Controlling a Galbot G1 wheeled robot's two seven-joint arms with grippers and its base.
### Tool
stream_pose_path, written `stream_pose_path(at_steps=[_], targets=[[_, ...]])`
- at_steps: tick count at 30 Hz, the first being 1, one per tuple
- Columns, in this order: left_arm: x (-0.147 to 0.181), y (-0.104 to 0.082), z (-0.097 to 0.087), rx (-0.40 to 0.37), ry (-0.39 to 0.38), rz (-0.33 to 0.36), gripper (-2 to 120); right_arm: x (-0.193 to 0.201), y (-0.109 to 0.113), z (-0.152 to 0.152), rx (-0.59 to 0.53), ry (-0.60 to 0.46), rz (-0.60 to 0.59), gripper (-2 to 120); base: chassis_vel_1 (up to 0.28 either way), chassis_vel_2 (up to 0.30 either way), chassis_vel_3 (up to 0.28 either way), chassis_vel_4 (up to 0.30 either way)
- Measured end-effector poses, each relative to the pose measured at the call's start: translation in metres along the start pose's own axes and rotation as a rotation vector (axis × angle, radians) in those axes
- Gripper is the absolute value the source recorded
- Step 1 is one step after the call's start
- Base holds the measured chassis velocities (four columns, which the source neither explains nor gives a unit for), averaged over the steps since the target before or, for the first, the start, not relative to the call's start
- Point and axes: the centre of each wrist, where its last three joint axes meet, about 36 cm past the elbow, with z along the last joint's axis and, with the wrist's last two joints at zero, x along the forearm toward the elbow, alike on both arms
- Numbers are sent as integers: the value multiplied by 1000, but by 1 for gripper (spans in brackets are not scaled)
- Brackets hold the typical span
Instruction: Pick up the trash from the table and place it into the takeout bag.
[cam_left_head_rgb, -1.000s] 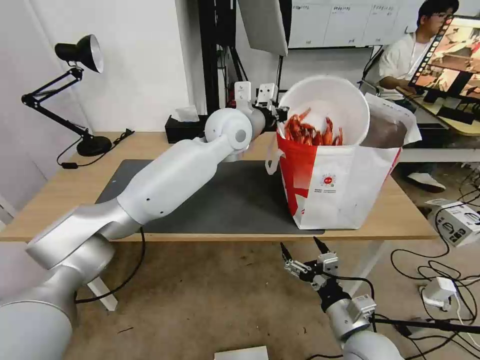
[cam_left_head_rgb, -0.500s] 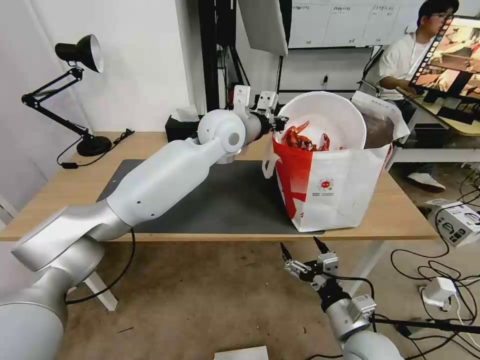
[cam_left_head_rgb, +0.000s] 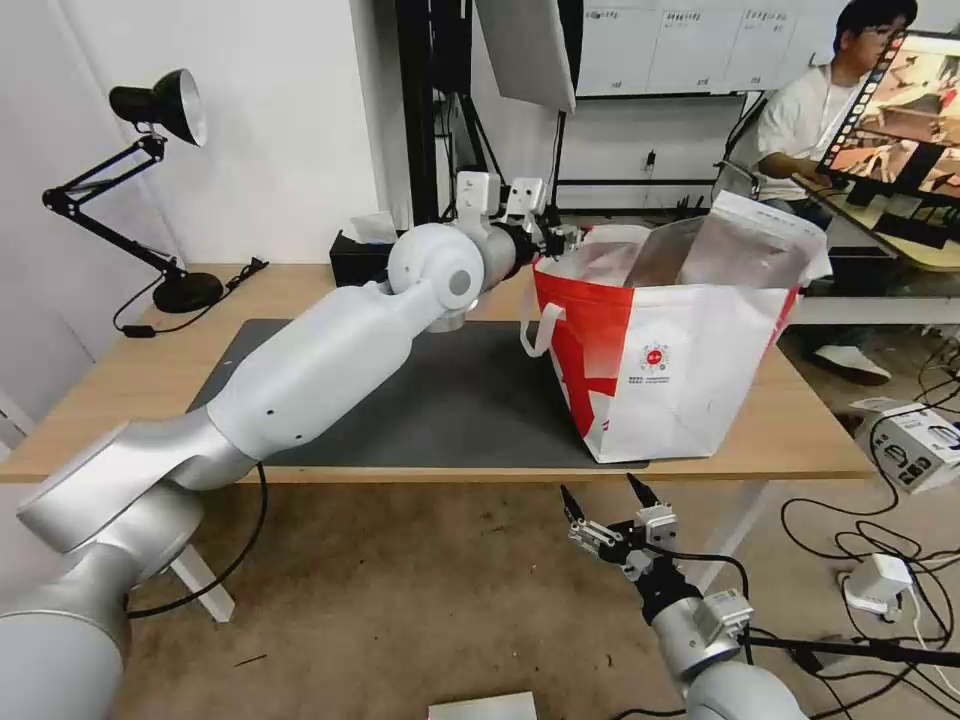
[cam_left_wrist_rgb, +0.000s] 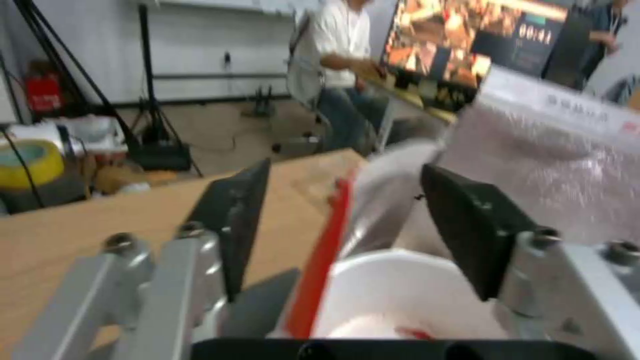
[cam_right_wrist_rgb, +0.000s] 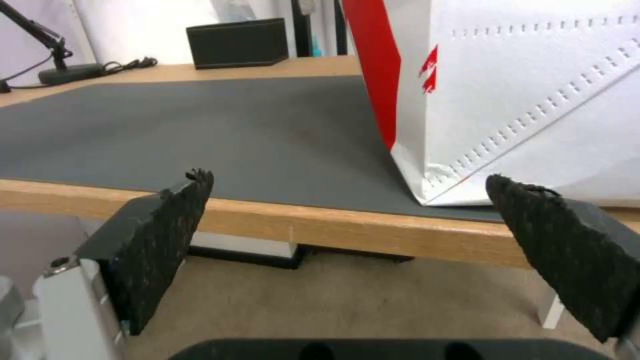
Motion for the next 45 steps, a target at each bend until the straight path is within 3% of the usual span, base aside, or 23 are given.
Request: stream_pose_path(at_steps=[4,8,13,14,16,17,18,21,31,34,36,43,45], targets=[[12,12,7,-4,-65,-2,88,0,0,0,0,0,0,100,0,0,0,0],[22,34,28,-85,-128,-23,99,0,0,0,0,0,0,100,0,0,0,0],[52,67,60,-115,-144,-42,100,0,0,0,0,0,0,100,0,0,0,0],[52,67,60,-115,-144,-42,100,0,0,0,0,0,0,100,0,0,0,0],[73,86,71,-113,-161,-37,100,0,0,0,0,0,0,100,0,0,0,0],[73,86,71,-113,-161,-37,100,0,0,0,0,0,0,100,0,0,0,0],[89,103,78,-123,-192,-40,100,0,0,0,0,0,0,100,0,0,0,0],[108,116,90,-119,-222,-47,100,0,0,0,0,0,0,100,0,0,0,0],[183,143,127,-75,-248,-141,100,0,0,0,0,0,0,100,0,0,0,0],[206,152,137,-109,-250,-154,100,0,0,0,0,0,0,100,0,0,0,0],[232,158,155,-145,-238,-176,100,0,0,0,0,0,0,100,0,0,0,0],[266,156,186,-157,-238,-228,100,0,0,0,0,0,0,100,0,0,0,0],[285,154,196,-160,-246,-270,100,0,0,0,0,0,0,100,0,0,0,0]])
